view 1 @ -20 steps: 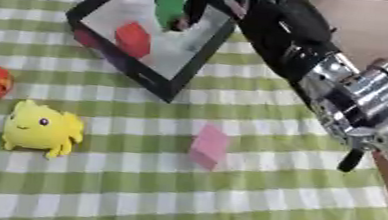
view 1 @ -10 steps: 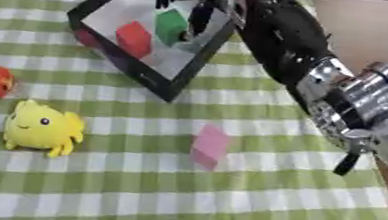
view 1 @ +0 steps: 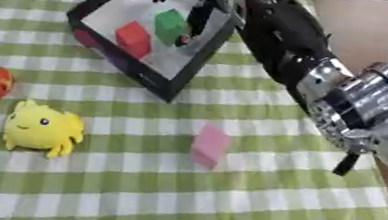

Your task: Pick up objects on the table and place them in the box.

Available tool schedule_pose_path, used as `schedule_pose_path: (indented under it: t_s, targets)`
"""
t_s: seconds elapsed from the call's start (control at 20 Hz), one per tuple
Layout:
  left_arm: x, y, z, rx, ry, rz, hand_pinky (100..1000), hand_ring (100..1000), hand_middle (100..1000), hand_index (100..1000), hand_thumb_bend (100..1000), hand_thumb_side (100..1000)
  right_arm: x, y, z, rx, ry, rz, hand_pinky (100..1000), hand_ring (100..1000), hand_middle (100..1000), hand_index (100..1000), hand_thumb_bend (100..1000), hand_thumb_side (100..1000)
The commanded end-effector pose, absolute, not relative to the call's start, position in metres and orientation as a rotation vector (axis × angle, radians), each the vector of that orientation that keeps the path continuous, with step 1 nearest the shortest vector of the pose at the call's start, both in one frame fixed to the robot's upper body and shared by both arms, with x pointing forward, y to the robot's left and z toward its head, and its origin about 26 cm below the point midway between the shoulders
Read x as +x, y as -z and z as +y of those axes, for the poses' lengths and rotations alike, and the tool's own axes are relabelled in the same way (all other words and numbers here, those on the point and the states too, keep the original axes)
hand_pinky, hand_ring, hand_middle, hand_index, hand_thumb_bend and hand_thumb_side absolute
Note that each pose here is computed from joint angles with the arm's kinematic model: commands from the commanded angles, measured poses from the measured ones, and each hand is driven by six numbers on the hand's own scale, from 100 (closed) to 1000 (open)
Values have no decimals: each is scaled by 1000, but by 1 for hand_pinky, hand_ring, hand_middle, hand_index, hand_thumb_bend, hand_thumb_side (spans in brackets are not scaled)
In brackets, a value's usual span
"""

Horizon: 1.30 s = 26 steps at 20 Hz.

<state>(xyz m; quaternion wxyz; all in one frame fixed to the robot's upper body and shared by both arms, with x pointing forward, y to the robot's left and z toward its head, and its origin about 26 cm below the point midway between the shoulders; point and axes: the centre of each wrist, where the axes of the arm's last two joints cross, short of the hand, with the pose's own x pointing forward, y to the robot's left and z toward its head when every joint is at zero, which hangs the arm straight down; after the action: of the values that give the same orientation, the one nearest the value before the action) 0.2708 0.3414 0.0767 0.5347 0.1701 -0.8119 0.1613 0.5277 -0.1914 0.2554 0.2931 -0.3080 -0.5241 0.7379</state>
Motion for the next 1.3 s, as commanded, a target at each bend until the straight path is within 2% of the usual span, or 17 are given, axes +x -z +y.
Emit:
schedule_pose_path:
  t_s: [0.05, 0.3, 0.6, 1.05, 1.3]
  targets:
    - [270, -83, 345, 417, -371, -1955, 914, 637, 743, 838, 259, 717, 521, -296, -199, -840, -1921, -1526, 930, 882, 803, 910, 512, 236]
    - [269, -83, 346, 425, -369, -1955, 915, 638, 743, 838, 258, 716, 488, -352, -202, -713, -1870, -1741, 923, 859, 775, 896, 491, 196]
    - [268, -84, 348, 440, -369, -1955, 915, 638, 743, 838, 258, 713, 418, -391, -214, -539, -1956, -1891, 919, 860, 779, 893, 485, 183]
    - [268, -84, 351, 454, -365, -1956, 914, 638, 744, 839, 256, 710, 315, -378, -241, -389, -2226, -1901, 897, 853, 782, 886, 488, 201]
    - [268, -85, 351, 455, -361, -1957, 912, 638, 745, 839, 257, 711, 288, -364, -244, -324, -2346, -1856, 888, 840, 777, 873, 504, 188]
